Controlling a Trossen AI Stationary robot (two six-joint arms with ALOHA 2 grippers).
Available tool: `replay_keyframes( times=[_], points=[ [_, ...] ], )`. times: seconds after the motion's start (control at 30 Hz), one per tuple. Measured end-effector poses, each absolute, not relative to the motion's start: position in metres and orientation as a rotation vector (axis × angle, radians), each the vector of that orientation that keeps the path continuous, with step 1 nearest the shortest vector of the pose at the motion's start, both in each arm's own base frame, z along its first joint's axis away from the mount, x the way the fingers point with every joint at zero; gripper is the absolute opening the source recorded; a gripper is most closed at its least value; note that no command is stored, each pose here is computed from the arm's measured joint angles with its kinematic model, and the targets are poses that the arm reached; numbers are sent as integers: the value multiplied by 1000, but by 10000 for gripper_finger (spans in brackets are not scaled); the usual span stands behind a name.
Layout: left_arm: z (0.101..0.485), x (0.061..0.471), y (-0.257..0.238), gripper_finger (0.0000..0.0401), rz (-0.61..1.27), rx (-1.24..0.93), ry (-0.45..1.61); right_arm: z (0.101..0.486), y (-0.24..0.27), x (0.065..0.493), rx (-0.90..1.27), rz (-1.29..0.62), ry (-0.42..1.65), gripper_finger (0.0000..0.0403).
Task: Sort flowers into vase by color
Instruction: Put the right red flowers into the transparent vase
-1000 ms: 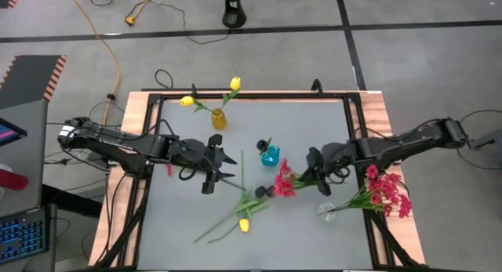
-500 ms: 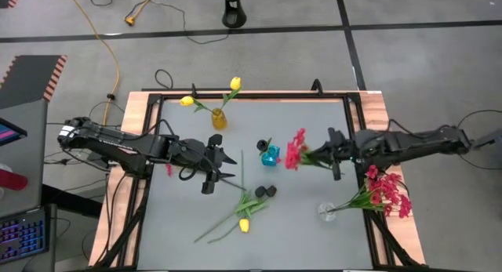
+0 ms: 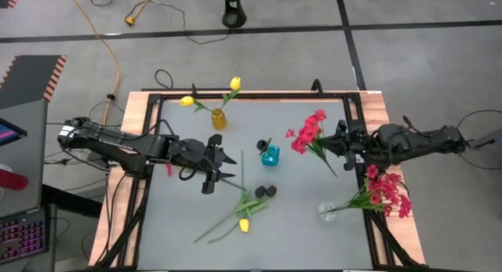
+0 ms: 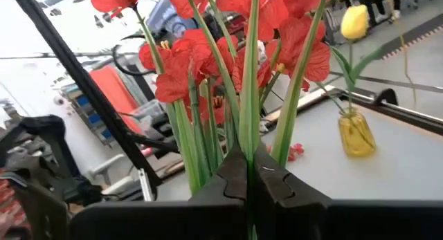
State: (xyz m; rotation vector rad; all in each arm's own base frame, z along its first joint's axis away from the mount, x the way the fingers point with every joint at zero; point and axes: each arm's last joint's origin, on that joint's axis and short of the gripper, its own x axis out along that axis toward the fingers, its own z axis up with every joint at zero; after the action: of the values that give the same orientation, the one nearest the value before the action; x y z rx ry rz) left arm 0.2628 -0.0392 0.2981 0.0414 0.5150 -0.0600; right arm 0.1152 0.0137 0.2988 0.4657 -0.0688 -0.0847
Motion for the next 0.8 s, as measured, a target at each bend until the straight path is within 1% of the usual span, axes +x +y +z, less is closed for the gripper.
replay_keyframes(
  times=[0.57,0.8],
  points=[
    [298,263,-39,178,-54,18,513,295,62,126,423,-126,-50,24],
    [298,263,-39,178,-53,16,513,293,79,128,398,-177,-68,24]
  ],
)
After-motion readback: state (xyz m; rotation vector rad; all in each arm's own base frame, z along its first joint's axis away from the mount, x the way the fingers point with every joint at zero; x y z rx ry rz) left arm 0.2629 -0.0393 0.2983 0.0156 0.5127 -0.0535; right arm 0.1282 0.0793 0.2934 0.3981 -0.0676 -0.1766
